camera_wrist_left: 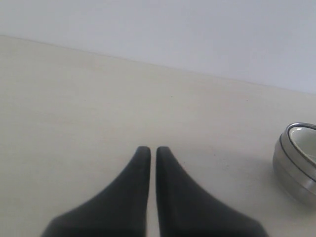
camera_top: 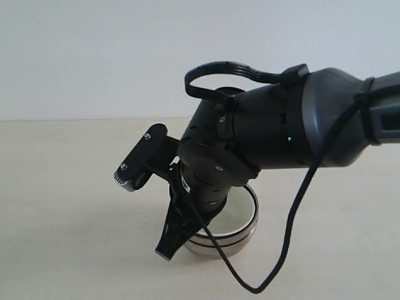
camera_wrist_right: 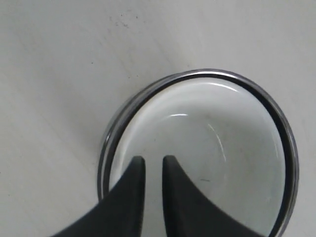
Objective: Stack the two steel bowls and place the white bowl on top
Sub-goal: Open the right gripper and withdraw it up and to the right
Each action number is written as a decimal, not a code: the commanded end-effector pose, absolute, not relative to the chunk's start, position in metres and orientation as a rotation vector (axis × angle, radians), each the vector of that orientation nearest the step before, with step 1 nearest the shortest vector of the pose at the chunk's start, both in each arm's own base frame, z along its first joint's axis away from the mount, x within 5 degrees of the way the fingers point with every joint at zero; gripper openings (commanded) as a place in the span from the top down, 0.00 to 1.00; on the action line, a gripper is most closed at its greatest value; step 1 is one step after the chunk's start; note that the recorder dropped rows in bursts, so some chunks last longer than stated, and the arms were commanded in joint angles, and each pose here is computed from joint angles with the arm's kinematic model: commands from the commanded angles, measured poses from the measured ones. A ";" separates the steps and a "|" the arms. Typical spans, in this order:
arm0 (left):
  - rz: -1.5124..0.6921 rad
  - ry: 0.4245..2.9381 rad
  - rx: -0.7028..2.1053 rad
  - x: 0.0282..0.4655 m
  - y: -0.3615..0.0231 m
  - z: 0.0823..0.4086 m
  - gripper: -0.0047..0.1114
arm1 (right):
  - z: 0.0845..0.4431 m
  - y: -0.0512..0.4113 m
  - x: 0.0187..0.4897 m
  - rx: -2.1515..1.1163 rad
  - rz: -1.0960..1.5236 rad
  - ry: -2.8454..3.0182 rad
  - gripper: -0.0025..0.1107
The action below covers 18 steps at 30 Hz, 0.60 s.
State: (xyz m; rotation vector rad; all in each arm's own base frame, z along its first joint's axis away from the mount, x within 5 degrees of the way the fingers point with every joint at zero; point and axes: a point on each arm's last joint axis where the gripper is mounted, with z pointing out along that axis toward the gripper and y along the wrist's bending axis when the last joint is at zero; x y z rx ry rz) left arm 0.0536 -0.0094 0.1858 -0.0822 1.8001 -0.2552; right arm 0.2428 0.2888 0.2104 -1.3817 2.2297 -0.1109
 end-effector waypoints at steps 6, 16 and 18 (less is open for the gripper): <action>-0.259 1.795 -0.092 0.054 -0.009 0.185 0.93 | 0.243 0.289 0.242 -1.247 0.035 2.122 0.89; -0.259 1.795 -0.092 0.054 -0.009 0.185 0.93 | 0.278 0.265 0.223 -1.151 0.108 2.048 0.89; -0.259 1.795 -0.092 0.054 -0.009 0.185 0.93 | 0.280 0.257 0.217 -1.129 0.131 2.030 0.89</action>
